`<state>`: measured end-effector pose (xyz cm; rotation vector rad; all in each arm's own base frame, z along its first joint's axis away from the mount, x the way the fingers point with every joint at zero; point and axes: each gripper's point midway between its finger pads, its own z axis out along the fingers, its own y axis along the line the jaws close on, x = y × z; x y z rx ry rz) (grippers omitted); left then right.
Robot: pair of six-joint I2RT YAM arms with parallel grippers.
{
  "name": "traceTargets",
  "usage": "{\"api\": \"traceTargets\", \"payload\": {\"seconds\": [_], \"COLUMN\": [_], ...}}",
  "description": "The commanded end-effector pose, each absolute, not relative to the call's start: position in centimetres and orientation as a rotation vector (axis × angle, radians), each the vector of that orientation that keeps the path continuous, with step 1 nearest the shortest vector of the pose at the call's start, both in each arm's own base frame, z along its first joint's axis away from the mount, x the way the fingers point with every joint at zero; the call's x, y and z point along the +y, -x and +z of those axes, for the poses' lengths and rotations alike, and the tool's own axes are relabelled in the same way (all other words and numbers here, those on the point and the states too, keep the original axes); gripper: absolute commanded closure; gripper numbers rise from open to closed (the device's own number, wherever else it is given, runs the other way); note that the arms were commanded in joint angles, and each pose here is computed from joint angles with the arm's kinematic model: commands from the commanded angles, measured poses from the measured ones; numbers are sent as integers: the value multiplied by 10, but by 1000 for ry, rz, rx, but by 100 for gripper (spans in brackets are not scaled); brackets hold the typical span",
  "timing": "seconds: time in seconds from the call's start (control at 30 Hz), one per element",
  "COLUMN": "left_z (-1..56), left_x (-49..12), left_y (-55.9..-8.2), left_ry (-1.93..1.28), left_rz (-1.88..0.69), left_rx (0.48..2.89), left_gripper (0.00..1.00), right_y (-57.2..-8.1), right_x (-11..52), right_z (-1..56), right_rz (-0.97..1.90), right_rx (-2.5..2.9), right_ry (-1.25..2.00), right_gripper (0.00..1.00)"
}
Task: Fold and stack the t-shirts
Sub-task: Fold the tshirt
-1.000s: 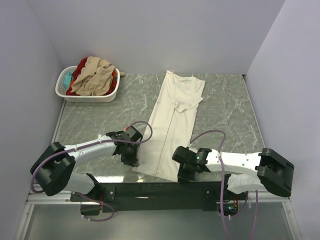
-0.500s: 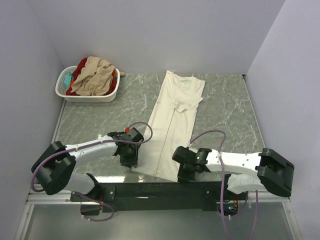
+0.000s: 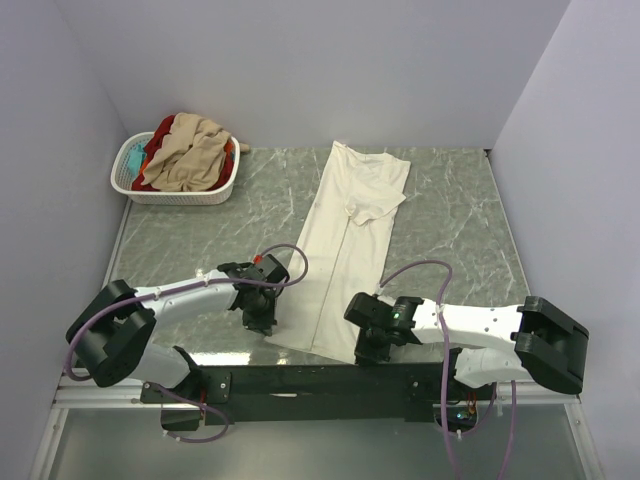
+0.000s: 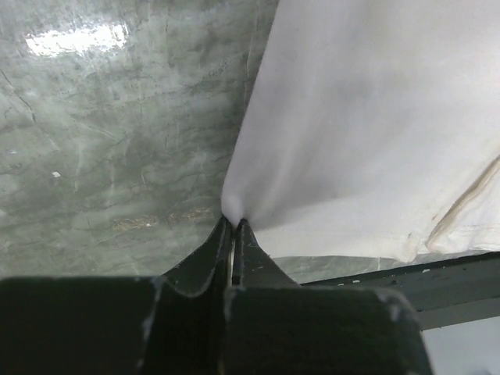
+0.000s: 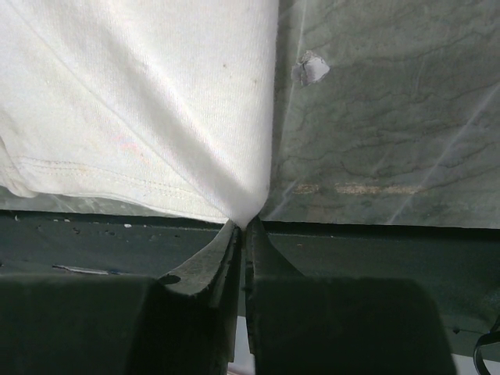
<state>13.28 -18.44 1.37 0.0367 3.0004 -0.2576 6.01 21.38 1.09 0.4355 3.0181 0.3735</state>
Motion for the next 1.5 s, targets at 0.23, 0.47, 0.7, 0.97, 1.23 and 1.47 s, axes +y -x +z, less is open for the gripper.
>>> {"api": "traceTargets", "payload": {"seconds": [0.23, 0.47, 0.7, 0.97, 1.23, 1.47], "left_z": [55, 89, 110, 120, 116, 112], "left_x": [-205, -228, -251, -273, -284, -290], "left_y": [-151, -175, -213, -273, -341, -398], "left_ry": [-58, -46, 2, 17, 20, 41], "left_rz": [-433, -517, -596, -674, -691, -795], "left_rx": [2852, 2763, 2680, 2645, 2640, 2626], "left_gripper": [100, 100, 100, 100, 100, 100], "right_y": [-84, -110, -148, -201, -259, -311], "right_x": [201, 194, 176, 149, 133, 120], "right_z": [46, 77, 92, 104, 105, 100], "right_rz": [310, 334, 334, 235, 120, 47], "right_rx": [2875, 2775, 2712, 2667, 2662, 2669], "right_ry": [-479, -524, -546, -593, -593, -614], "right_gripper": [100, 100, 100, 100, 100, 100]}}
